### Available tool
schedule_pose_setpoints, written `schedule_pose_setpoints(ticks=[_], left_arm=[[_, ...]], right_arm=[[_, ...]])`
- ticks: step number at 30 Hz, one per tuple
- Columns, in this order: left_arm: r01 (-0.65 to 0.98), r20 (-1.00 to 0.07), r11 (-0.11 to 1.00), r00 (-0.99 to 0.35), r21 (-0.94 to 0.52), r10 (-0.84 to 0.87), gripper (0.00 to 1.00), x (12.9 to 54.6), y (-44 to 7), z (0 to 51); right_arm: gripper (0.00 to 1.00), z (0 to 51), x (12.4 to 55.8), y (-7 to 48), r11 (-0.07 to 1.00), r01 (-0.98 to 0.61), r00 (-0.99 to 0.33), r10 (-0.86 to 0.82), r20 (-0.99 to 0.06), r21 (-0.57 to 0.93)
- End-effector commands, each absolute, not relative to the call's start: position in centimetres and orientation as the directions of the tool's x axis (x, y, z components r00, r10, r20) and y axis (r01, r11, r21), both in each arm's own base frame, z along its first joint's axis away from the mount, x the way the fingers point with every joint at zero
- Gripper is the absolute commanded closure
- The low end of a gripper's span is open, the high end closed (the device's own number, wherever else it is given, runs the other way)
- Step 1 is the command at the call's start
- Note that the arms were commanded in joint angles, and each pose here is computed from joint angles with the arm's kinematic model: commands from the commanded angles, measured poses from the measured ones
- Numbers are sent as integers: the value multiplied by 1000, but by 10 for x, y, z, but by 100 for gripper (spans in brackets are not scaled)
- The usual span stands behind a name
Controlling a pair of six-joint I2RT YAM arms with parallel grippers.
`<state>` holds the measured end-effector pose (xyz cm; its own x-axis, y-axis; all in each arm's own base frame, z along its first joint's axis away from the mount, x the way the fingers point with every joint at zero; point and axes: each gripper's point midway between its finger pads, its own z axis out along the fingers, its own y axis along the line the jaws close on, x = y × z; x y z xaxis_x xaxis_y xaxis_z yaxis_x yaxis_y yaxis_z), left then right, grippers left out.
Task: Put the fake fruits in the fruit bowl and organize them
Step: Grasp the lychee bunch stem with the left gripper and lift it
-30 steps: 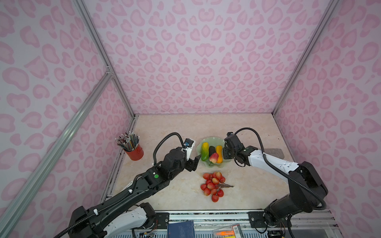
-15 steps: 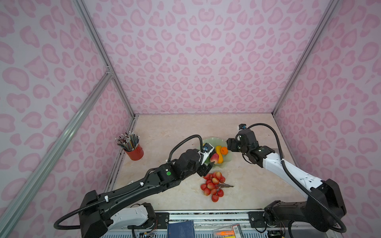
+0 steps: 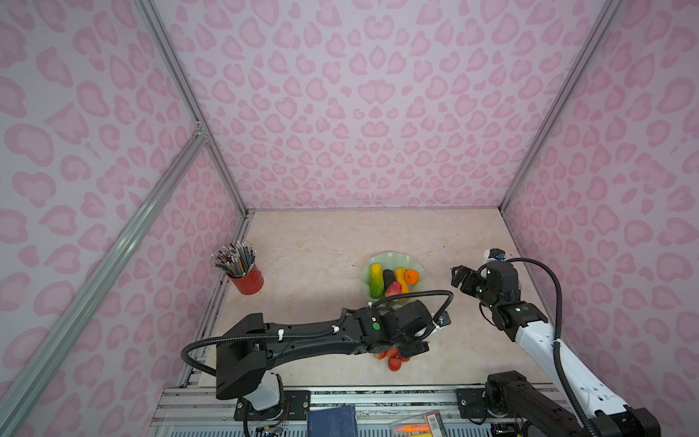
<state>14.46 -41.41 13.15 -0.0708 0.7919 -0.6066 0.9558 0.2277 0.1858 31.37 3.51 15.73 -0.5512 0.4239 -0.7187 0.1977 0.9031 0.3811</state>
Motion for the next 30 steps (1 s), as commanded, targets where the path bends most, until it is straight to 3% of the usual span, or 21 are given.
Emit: schedule_pose_setpoints(ticks=[1,10,17,30], left_arm=[[969,-546,172,-48,177,836,34,139,-419,110],[977,-466,135,-44,163,884,43,139,-429,71],[972,-420,167,-85,164,904,52,144,-430,53],[949,-398,213,-107,233,911,86,157,-419,52]], right_arm=[[3,156,311,37,892,188,-554,442,-705,410],[3,156,310,33,891,191,-553,444,-705,411],[3,152,310,31,886,195,-553,453,-699,420],[3,148,310,28,882,207,-551,463,-694,423]])
